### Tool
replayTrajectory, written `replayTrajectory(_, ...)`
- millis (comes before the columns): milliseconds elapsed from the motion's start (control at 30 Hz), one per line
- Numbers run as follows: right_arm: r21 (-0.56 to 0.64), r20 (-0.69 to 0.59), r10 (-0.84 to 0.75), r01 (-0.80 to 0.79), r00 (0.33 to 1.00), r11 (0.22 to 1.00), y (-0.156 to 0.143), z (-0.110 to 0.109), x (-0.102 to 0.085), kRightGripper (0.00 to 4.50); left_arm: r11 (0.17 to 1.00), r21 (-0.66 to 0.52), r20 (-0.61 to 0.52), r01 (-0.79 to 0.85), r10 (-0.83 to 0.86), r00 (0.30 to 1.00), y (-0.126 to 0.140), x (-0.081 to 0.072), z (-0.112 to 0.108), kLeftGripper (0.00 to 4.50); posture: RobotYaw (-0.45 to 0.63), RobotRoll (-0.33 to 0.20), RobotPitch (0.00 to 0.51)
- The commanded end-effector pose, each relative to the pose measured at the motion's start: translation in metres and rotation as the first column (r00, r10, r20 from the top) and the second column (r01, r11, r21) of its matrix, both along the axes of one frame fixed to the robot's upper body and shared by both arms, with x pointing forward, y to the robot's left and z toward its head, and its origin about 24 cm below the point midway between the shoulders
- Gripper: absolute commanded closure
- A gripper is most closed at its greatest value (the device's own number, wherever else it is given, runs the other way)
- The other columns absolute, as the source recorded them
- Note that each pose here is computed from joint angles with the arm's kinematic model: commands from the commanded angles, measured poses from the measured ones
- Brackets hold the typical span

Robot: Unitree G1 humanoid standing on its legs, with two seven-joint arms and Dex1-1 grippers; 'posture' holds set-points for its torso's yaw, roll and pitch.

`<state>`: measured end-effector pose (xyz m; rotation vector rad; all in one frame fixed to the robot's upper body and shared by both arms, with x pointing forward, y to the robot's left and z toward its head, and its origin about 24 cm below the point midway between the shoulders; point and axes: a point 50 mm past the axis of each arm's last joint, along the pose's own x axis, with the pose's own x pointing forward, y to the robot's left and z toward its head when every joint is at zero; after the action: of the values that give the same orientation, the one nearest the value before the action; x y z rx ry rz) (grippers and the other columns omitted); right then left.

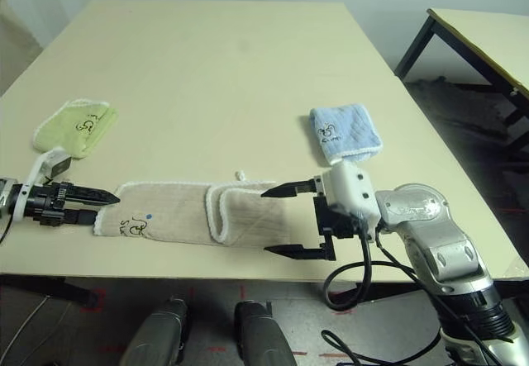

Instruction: Fold the towel and set it aside.

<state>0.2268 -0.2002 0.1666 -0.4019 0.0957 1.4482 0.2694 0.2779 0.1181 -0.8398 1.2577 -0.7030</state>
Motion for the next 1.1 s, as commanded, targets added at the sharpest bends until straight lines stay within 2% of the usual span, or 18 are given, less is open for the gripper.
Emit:
replayTrajectory(33,-0.008,0.005,-0.004,0.004,1.0,1.0,0.001,0.003,-0.003,0.0,0.998,0.037,-0.048,0.044,-0.042,0.998,-0.003,-0.006,-0.016,1.24,-0.03,0.0,0.159)
replayTrajectory(333,-0.018,0.003,-0.017,0.017,1.0,1.0,0.002,0.002,-0.003,0.0,0.999,0.034,-0.008,0.043,-0.043,0.999,0.005,-0.005,-0.015,4.48,-0.03,0.0,0.157)
replayTrajectory(567,-0.018,-0.005,-0.015,0.015,1.0,1.0,0.002,0.0,-0.003,0.0,0.997,0.075,0.019,0.001,-0.002,1.0,0.029,-0.011,-0.006,4.48,-0.02,0.0,0.156)
replayTrajectory(667,-0.022,-0.015,-0.015,0.014,1.0,1.0,0.001,-0.002,-0.002,0.0,0.984,0.174,0.021,-0.037,0.034,0.999,0.062,-0.029,0.006,4.48,-0.01,0.0,0.159)
replayTrajectory(800,-0.024,-0.021,-0.014,0.013,1.0,1.0,0.002,-0.004,-0.001,0.0,0.976,0.211,0.025,-0.042,0.038,0.999,0.075,-0.037,0.013,4.48,0.0,0.0,0.161)
replayTrajectory(933,-0.024,-0.029,-0.014,0.013,0.999,1.0,0.003,-0.006,0.001,0.0,0.984,0.175,0.092,0.032,-0.048,0.995,0.06,-0.031,0.034,4.48,0.01,0.0,0.158)
replayTrajectory(1100,-0.02,-0.032,-0.015,0.015,0.999,1.0,0.003,-0.008,0.002,0.0,0.976,0.051,0.186,0.211,-0.217,0.958,0.012,-0.024,0.066,4.48,0.01,0.0,0.154)
